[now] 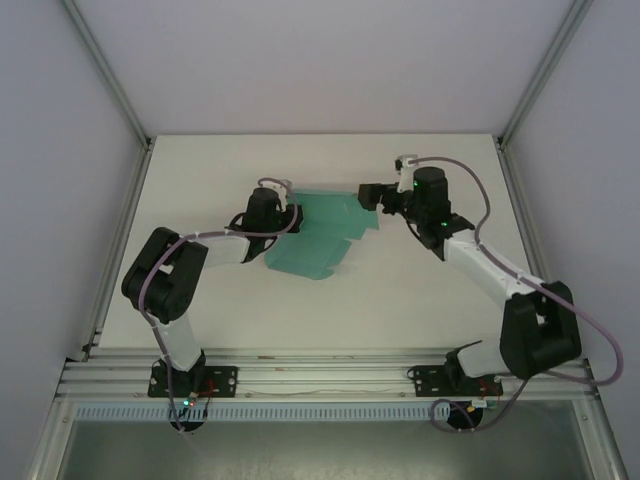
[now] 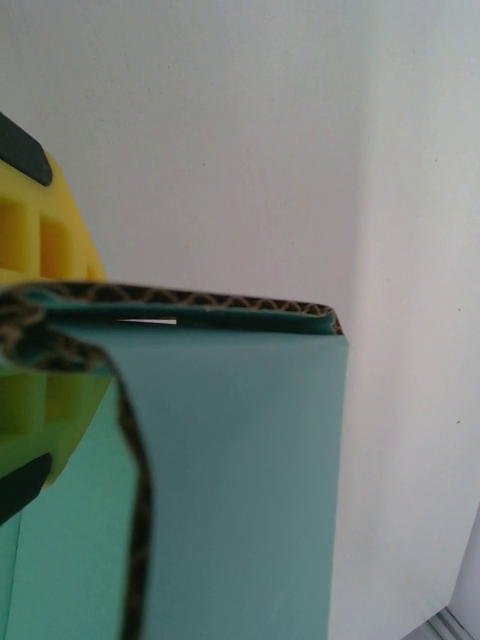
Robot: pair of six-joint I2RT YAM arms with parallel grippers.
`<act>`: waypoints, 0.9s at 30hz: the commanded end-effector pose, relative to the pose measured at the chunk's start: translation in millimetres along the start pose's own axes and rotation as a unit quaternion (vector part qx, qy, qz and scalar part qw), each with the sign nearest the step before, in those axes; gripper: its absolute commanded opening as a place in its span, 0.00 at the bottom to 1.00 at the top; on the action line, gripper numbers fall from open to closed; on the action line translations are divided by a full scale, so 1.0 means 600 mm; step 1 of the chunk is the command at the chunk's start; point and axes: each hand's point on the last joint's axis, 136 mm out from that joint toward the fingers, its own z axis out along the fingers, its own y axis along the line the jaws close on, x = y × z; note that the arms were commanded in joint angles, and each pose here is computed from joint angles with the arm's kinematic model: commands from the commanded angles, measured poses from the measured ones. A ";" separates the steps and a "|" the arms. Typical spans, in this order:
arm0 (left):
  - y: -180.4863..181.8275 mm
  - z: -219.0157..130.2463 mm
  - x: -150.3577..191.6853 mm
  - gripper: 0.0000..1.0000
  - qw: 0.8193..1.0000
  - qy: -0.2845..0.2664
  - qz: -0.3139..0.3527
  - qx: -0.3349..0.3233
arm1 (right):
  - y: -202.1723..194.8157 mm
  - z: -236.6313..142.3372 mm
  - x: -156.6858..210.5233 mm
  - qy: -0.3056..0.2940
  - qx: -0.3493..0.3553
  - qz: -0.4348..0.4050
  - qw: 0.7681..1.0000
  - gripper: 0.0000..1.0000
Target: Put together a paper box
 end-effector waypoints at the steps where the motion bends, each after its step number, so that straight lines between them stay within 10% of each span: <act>1: -0.004 -0.009 -0.038 0.00 1.000 -0.021 -0.006 -0.011 | 0.025 0.013 0.016 0.025 -0.013 -0.042 0.999 1.00; 14: 0.019 0.002 -0.022 0.00 0.997 0.011 -0.001 -0.074 | 0.012 0.065 0.064 0.056 0.159 -0.245 0.955 1.00; 27: -0.013 0.010 -0.016 0.00 1.000 0.018 0.005 -0.024 | 0.039 0.102 0.064 0.021 0.141 -0.225 0.964 1.00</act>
